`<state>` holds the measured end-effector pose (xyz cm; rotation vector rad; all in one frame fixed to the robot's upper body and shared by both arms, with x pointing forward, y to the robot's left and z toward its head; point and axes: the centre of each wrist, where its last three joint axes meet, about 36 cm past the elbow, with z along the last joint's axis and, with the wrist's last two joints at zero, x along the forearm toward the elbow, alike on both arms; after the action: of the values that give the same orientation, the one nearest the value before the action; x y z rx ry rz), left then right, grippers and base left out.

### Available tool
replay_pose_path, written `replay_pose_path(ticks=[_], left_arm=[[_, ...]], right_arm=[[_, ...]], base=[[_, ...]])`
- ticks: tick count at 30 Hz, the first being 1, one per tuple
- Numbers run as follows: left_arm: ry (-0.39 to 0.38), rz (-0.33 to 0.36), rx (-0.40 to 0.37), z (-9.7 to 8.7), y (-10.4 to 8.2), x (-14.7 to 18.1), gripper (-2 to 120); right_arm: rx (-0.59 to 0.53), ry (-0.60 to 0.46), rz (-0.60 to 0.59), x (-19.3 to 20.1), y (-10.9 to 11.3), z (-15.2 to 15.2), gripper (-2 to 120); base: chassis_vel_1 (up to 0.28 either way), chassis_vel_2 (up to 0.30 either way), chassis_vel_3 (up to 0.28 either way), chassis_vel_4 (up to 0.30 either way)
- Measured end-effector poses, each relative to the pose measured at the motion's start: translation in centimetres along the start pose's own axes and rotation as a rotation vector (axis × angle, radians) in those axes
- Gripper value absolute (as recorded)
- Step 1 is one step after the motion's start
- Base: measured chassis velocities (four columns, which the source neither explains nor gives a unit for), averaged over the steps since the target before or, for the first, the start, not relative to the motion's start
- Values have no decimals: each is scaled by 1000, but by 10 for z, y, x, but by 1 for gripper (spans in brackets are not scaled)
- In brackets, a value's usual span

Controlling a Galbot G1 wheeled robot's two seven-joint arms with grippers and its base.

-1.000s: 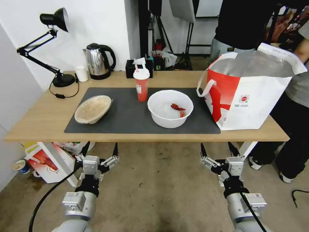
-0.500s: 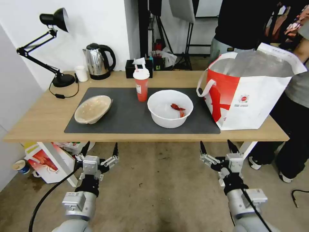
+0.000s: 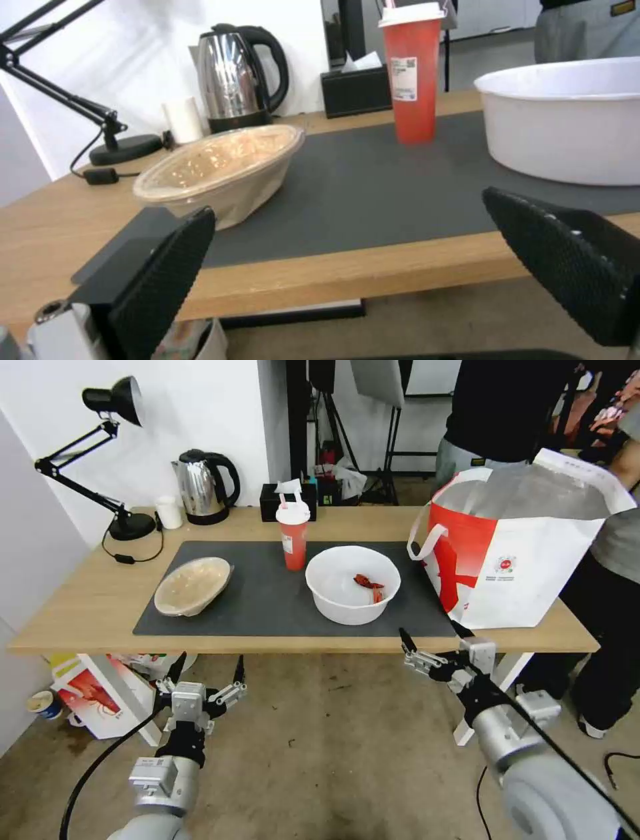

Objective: Pick up the trash from the table and place it into the takeout bag.

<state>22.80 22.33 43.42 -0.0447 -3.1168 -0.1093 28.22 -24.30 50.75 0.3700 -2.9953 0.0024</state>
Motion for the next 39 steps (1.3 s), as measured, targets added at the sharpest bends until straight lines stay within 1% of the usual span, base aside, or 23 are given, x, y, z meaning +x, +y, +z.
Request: replay_pose_path(ticks=[5,8,9,11,12,15,18,19,22,23,24,28,29,31,39], left_arm=[[0,0,0,0,0,0,100],[0,0,0,0,0,0,100],[0,0,0,0,0,0,100],[0,0,0,0,0,0,100],[0,0,0,0,0,0,100],[0,0,0,0,0,0,100],[0,0,0,0,0,0,100],[0,0,0,0,0,0,100],[0,0,0,0,0,0,100],[0,0,0,0,0,0,100],[0,0,0,0,0,0,100],[0,0,0,0,0,0,100],[0,0,0,0,0,0,100],[0,0,0,0,0,0,100],[0,0,0,0,0,0,100]], right_arm=[[9,2,-6,-1,-1,-1,100],[23,30,-62,-7,-7,-22,100],[23,30,-62,-7,-7,-22,100],[29,50,-91,-10,-9,-33,100],[52,43,-98,-11,-11,-38,100],[62,46,-116,-14,-12,-41,100],[90,73,-198,-25,-19,-60,100],[90,73,-198,-25,-19,-60,100],[114,97,-247,-32,-25,-74,100],[132,115,-276,-36,-28,-84,100],[132,115,-276,-36,-28,-84,100],[186,172,-345,-44,-38,-112,100],[186,172,-345,-44,-38,-112,100],[202,189,-361,-46,-41,-122,100],[211,195,-379,-51,-43,-126,100]], base=[[0,0,0,0],[0,0,0,0],[0,0,0,0],[0,0,0,0],[0,0,0,0],[0,0,0,0],[0,0,0,0],[0,0,0,0],[0,0,0,0],[0,0,0,0],[0,0,0,0],[0,0,0,0],[0,0,0,0],[0,0,0,0],[0,0,0,0]])
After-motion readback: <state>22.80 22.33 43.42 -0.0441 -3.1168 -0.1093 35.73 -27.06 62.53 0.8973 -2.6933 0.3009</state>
